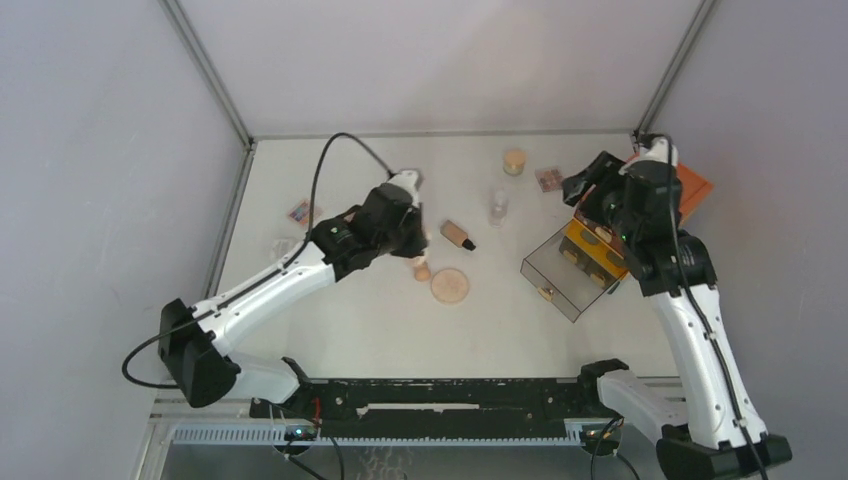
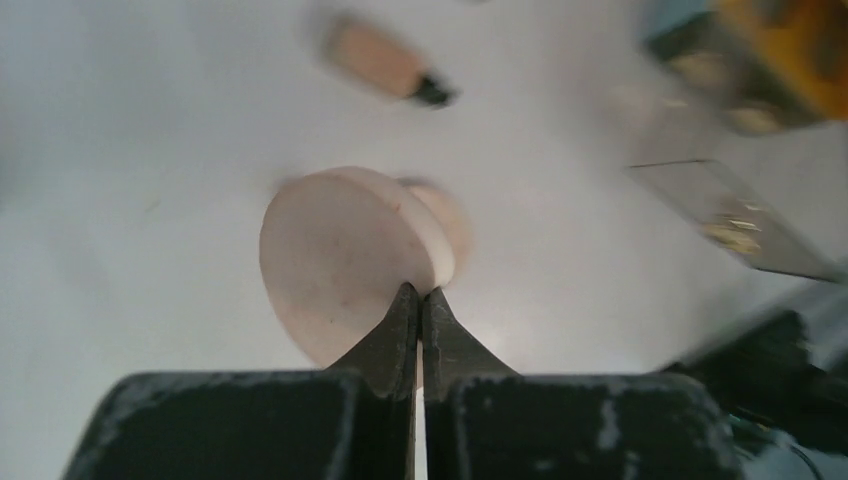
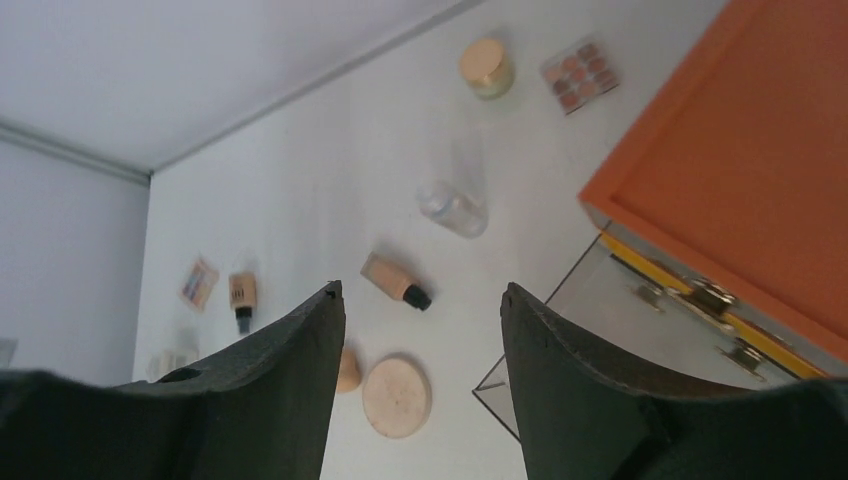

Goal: Organize the makeup
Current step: Pick up the makeup tool from the center of the board, then place the makeup tool in the drawer.

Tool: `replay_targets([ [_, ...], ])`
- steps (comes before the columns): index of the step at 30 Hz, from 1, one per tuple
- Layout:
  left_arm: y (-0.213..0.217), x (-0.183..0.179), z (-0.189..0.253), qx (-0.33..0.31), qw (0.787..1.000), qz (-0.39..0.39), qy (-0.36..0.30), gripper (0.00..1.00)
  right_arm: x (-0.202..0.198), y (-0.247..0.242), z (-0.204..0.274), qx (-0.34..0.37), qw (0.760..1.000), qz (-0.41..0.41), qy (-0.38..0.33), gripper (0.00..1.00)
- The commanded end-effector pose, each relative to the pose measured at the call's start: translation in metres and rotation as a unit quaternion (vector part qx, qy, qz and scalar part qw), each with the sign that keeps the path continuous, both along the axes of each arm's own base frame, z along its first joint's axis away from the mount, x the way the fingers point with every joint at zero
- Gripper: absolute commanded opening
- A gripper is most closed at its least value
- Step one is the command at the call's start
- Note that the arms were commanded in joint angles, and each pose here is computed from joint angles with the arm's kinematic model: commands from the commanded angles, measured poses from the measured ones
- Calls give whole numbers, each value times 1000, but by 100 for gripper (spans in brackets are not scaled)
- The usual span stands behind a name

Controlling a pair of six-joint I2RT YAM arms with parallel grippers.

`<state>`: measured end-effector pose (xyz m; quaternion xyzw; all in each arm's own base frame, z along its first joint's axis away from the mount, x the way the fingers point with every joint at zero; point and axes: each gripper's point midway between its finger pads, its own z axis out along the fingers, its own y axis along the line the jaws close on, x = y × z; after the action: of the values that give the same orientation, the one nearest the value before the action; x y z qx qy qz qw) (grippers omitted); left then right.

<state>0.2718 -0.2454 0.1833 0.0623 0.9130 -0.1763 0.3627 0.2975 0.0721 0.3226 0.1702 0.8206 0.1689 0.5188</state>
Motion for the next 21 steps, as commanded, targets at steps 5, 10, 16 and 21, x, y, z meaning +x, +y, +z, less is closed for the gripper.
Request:
replay_targets([
  [5,-183,-53,124,-137,942,-299,-67,0,-42,-64,39,13,989,-128,-70,65],
  [10,-252,-71,135,-207,905,-370,-38,0,-67,-86,54,8,980,-172,-104,66],
  [16,-300,-81,128,-224,885,-407,-17,0,-87,-96,51,-4,976,-194,-102,66],
  [21,-320,-68,122,-217,890,-400,-18,60,-90,-95,45,-4,977,-193,-90,66],
])
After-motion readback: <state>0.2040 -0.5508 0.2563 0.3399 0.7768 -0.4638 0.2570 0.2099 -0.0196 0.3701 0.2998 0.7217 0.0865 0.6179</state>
